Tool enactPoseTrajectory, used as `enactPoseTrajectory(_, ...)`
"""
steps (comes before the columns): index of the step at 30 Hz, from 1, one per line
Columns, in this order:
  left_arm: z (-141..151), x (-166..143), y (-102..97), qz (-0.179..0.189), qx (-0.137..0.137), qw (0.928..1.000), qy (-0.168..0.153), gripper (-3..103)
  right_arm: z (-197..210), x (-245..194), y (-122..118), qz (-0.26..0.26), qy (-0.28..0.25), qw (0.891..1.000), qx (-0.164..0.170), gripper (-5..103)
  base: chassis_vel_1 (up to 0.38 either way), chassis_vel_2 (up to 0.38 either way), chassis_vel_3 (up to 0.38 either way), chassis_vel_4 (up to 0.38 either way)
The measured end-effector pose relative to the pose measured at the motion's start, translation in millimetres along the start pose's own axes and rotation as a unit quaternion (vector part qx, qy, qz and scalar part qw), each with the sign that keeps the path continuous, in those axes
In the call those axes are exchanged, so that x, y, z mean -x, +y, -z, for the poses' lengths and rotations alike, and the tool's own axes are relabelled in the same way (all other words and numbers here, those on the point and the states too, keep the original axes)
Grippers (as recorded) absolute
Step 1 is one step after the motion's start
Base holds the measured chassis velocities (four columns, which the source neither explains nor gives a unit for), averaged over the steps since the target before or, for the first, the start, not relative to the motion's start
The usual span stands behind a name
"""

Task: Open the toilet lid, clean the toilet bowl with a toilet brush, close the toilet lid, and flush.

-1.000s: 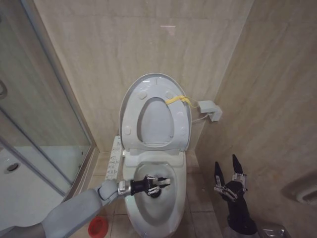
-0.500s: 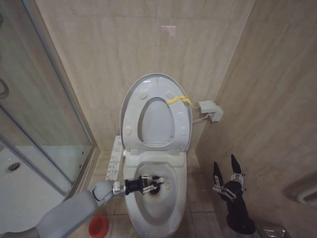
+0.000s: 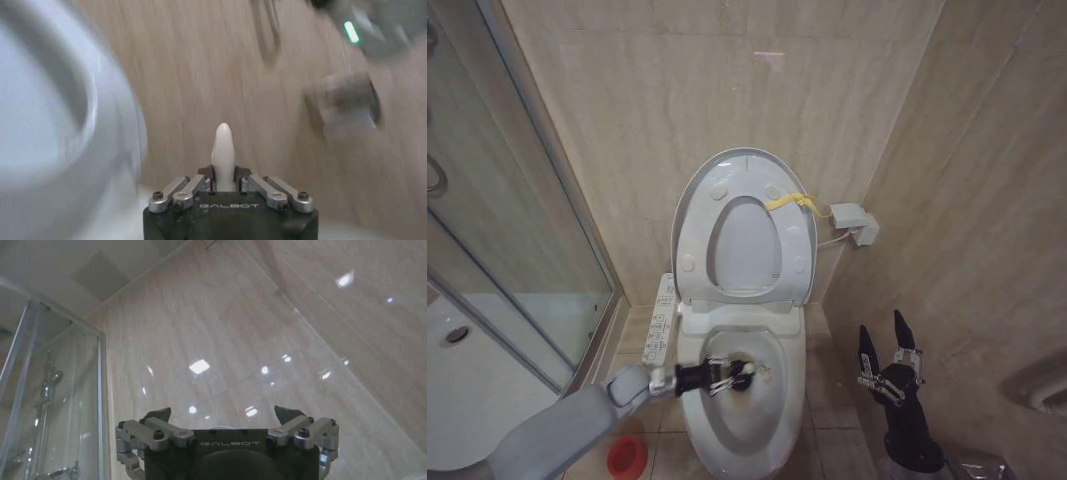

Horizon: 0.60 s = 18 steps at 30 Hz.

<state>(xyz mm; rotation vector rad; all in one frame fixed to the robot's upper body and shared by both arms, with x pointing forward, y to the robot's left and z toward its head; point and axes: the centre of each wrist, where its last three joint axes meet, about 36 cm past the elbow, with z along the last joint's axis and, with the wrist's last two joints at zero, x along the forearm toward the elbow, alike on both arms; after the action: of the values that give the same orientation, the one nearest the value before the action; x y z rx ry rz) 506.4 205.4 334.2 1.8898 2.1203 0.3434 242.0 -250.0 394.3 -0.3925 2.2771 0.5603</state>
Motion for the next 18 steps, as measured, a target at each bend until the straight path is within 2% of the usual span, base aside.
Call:
enactPoseTrajectory(1,13,22,2.6,0.0,0.0,0.9996,-0.028,20,0,0,0,-0.001,-0.001,1.0,-0.001,100,0.0,0.0,0.0,0.0)
enactPoseTrajectory(4,16,35,1.3,-0.009,-0.003,0.9993,-0.037,20,-1,0,-2,-0.002,-0.001,1.0,-0.002,100,0.0,0.0,0.0,0.0)
enactPoseTrajectory(6,-2,17,-1.2,-0.015,-0.001,0.9999,-0.005,20,-2,0,-3,0.0,0.001,1.0,0.0,100,0.0,0.0,0.0,0.0)
enactPoseTrajectory(7,-2,17,-1.2,-0.015,-0.001,0.9999,-0.005,20,-2,0,-3,0.0,0.001,1.0,0.0,100,0.0,0.0,0.0,0.0)
enactPoseTrajectory(9,-29,-12,-7.3,-0.018,-0.001,0.9991,0.037,20,-1,3,-6,0.003,0.0,1.0,0.0,100,0.0,0.0,0.0,0.0)
enactPoseTrajectory(12,-41,-27,-10.2,-0.013,0.0,0.9985,0.053,20,0,4,-8,0.0,-0.002,1.0,0.002,100,0.0,0.0,0.0,0.0)
enactPoseTrajectory(13,-42,-27,-9.7,-0.008,0.002,0.9987,0.051,20,-1,4,-8,-0.001,-0.002,1.0,0.003,100,0.0,0.0,0.0,0.0)
enactPoseTrajectory(15,-28,-1,-6.6,-0.001,0.008,0.9999,0.013,20,-3,0,-6,-0.003,0.0,1.0,0.004,100,0.0,0.0,0.0,0.0)
enactPoseTrajectory(16,-28,-1,-6.6,-0.001,0.008,0.9999,0.013,20,-3,0,-6,-0.003,0.0,1.0,0.004,100,0.0,0.0,0.0,0.0)
enactPoseTrajectory(18,-18,23,-5.1,-0.005,0.009,0.9998,-0.016,20,-4,-3,-5,-0.004,0.0,1.0,0.003,100,0.0,0.0,0.0,0.0)
